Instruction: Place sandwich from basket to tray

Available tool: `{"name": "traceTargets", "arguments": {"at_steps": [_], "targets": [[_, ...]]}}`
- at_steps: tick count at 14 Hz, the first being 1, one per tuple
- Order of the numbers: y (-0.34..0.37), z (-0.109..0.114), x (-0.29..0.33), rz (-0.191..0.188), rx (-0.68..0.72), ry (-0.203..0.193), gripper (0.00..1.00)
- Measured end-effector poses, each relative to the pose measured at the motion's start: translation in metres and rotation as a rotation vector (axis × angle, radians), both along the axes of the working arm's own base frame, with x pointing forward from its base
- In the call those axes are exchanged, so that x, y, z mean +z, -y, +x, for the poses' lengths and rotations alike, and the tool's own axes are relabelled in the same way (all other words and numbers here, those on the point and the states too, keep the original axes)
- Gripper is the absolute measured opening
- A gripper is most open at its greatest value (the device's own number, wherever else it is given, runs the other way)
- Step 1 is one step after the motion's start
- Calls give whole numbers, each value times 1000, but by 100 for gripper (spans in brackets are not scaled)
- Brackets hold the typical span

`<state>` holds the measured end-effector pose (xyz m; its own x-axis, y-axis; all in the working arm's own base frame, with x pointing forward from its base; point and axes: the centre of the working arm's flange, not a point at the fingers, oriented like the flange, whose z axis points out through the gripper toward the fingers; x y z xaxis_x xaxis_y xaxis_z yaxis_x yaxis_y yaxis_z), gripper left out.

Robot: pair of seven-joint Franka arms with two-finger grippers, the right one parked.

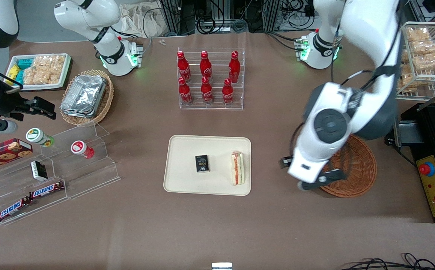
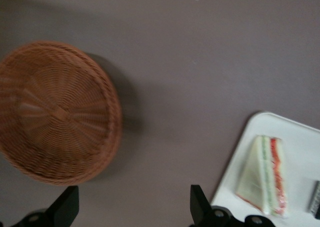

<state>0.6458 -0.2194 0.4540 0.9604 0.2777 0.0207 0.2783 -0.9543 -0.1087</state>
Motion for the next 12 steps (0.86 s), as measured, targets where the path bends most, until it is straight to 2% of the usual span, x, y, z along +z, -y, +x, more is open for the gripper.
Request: {"name": "traceTargets", "arguments": {"at_steps": [4,8,12], "targets": [[-116,-29,38,-8,-101,-29,100],[-159,-53,47,-11,-222,-77,100],[-176,-49,71,-13,-240,-56,100]]}}
